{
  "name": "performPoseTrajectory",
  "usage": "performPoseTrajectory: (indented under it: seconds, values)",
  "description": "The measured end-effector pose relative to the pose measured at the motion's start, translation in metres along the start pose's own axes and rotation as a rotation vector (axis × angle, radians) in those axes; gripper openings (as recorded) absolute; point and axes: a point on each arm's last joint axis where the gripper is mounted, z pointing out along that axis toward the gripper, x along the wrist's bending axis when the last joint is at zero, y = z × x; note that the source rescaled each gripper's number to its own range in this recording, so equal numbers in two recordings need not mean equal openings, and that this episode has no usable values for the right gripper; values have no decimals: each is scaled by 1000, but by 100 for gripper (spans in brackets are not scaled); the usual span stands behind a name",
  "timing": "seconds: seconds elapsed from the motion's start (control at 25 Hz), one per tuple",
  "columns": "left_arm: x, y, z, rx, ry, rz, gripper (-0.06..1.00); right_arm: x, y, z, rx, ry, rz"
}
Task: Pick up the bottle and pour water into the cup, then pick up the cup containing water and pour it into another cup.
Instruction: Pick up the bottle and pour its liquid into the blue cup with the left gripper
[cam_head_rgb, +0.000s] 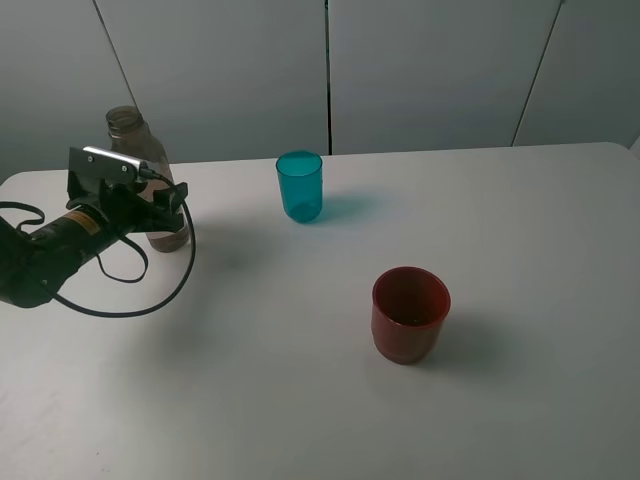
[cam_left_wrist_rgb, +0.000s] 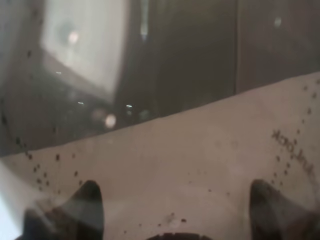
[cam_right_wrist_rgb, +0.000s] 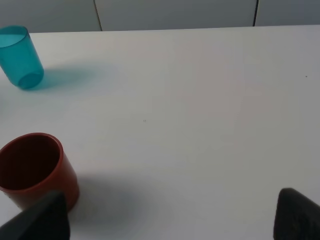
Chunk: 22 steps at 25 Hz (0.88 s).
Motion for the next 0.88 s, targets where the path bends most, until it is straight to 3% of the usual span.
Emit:
performPoseTrajectory:
  seconds: [0.4, 0.6, 0.88]
  values:
    - [-5, 7, -1, 32, -47, 38, 1, 0, 0, 0, 0, 0, 0]
    - [-13, 31, 4, 129, -95, 255, 1, 0, 0, 0, 0, 0, 0]
    - [-25, 63, 29, 195, -169, 414, 1, 0, 0, 0, 0, 0, 0]
